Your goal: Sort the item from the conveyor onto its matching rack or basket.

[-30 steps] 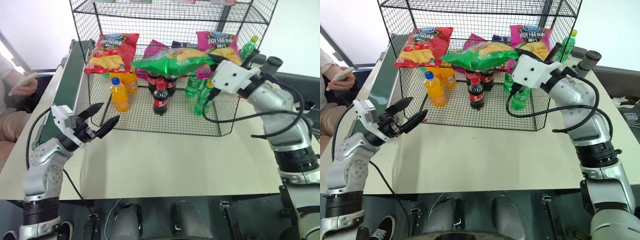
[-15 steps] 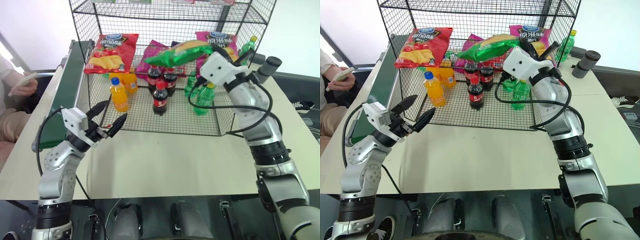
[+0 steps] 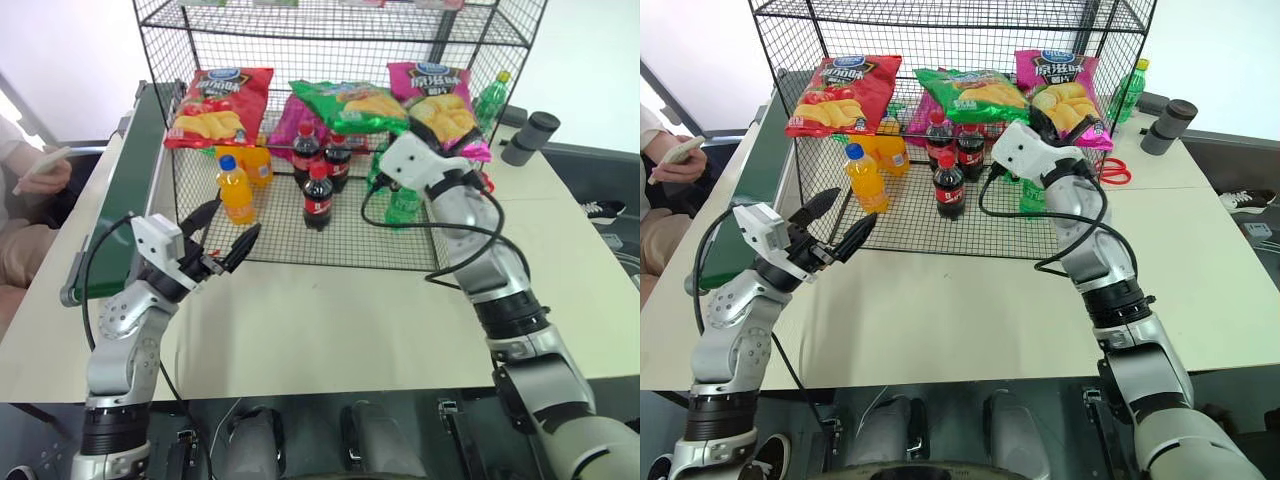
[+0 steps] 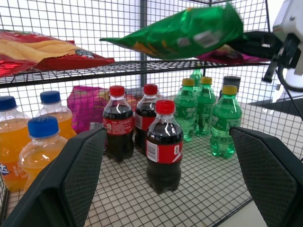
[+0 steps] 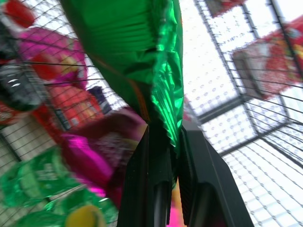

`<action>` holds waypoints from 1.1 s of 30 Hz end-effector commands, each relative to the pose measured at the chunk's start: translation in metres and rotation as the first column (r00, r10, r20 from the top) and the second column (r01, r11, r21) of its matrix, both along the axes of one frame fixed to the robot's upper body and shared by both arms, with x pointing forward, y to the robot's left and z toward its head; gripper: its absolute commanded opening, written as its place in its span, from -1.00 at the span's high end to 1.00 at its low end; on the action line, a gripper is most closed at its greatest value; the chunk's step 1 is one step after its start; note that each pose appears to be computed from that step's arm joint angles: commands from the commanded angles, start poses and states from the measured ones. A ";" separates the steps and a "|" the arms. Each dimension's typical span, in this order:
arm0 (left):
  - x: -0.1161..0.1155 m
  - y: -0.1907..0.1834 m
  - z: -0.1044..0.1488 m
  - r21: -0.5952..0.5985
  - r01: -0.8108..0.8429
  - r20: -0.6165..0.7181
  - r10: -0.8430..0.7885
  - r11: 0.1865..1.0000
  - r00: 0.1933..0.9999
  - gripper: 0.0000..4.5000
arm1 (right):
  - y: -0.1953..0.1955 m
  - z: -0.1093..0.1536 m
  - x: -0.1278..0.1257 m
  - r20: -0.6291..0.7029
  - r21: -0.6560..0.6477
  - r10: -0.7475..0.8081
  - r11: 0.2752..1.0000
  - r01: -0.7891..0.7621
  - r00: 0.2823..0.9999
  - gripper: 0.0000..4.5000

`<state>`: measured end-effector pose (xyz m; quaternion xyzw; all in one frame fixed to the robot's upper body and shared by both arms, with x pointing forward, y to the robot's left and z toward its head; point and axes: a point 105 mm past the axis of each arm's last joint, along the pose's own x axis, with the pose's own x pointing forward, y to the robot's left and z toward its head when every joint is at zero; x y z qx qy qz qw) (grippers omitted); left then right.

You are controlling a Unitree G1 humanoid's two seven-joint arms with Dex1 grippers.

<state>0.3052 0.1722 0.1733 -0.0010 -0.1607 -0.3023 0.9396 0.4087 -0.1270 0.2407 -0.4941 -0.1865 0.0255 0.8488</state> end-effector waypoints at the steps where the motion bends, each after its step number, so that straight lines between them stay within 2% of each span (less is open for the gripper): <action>1: -0.003 -0.004 0.010 0.019 0.006 0.054 -0.007 1.000 0.999 -0.97 | 0.005 0.020 -0.004 0.056 0.015 0.012 1.000 -0.013 0.998 1.00; 12: -0.004 -0.005 0.008 0.016 -0.004 0.055 0.003 1.000 0.998 -0.97 | 0.021 0.024 -0.003 0.041 0.032 0.017 0.999 -0.018 0.999 1.00; 18: -0.006 -0.008 0.005 0.009 0.001 0.048 -0.002 1.000 0.999 -0.97 | 0.033 0.045 -0.006 0.090 0.056 0.052 0.997 -0.057 0.995 1.00; 29: -0.007 -0.009 0.006 0.010 0.002 0.048 -0.003 1.000 0.999 -0.97 | 0.035 0.032 -0.001 0.048 0.036 0.014 0.999 -0.016 0.999 1.00; 33: -0.006 -0.009 0.006 0.010 0.002 0.046 -0.002 1.000 0.999 -1.00 | 0.030 0.031 -0.004 0.033 0.043 0.015 0.999 -0.016 0.999 0.34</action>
